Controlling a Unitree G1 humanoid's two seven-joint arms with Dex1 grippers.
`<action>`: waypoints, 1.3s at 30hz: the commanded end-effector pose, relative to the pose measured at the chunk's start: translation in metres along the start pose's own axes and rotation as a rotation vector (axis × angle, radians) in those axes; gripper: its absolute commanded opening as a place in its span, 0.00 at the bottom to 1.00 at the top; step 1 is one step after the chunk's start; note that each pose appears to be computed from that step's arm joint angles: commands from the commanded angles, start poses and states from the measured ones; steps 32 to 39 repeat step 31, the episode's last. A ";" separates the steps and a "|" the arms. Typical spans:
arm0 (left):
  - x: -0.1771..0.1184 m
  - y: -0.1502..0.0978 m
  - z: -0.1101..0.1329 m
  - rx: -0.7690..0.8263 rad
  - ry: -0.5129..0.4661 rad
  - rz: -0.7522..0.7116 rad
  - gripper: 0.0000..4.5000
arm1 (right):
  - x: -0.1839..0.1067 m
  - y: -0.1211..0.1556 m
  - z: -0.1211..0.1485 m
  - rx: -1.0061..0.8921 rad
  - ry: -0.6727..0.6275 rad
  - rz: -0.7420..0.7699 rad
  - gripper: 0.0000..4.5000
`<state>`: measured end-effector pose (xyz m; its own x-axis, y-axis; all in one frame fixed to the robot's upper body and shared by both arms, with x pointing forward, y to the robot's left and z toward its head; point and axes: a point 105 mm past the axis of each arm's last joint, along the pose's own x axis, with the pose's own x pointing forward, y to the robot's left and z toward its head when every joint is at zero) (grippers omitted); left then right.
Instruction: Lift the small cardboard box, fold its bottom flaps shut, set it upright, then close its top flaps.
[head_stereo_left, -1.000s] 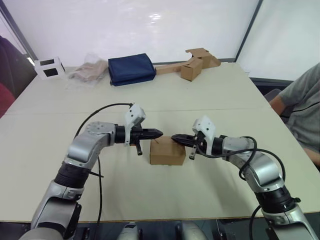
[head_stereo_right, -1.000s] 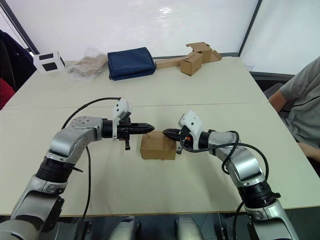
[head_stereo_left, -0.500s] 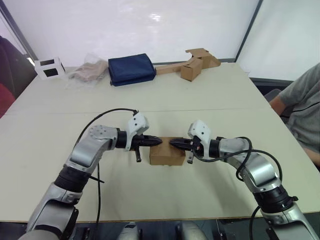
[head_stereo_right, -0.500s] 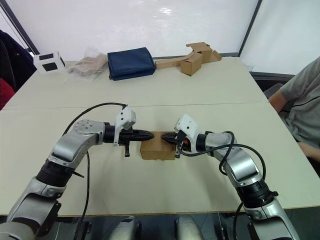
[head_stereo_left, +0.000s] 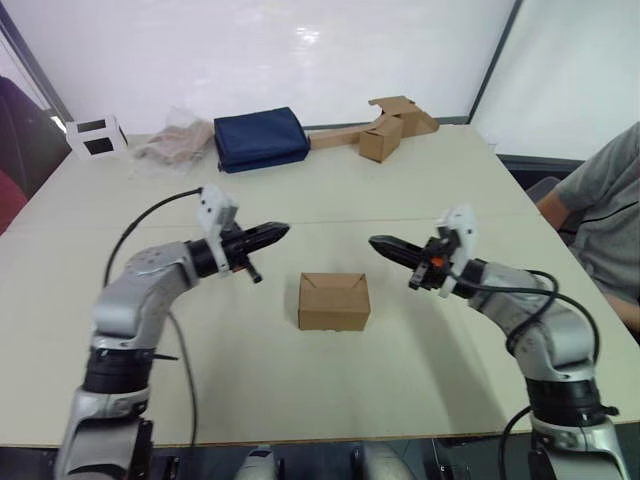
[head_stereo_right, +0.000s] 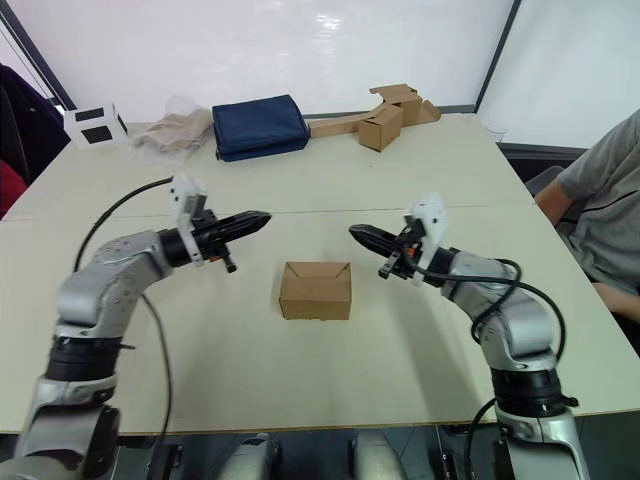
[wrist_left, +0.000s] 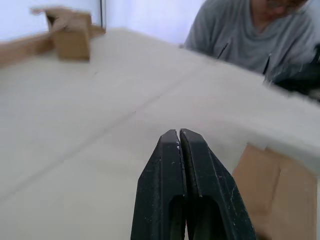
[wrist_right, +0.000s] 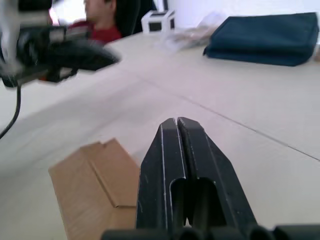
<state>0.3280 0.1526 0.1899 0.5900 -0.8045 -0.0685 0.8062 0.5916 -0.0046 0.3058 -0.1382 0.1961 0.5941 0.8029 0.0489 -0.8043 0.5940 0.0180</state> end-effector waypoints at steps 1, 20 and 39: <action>-0.022 0.000 -0.005 0.076 0.076 0.043 0.01 | -0.022 0.008 0.004 0.034 0.014 -0.003 0.00; -0.080 -0.022 -0.070 -0.105 0.268 -0.001 0.01 | -0.085 0.005 -0.063 0.041 0.375 -0.089 0.00; -0.075 -0.022 -0.068 -0.133 0.246 -0.017 0.01 | -0.085 0.004 -0.065 0.034 0.378 -0.097 0.00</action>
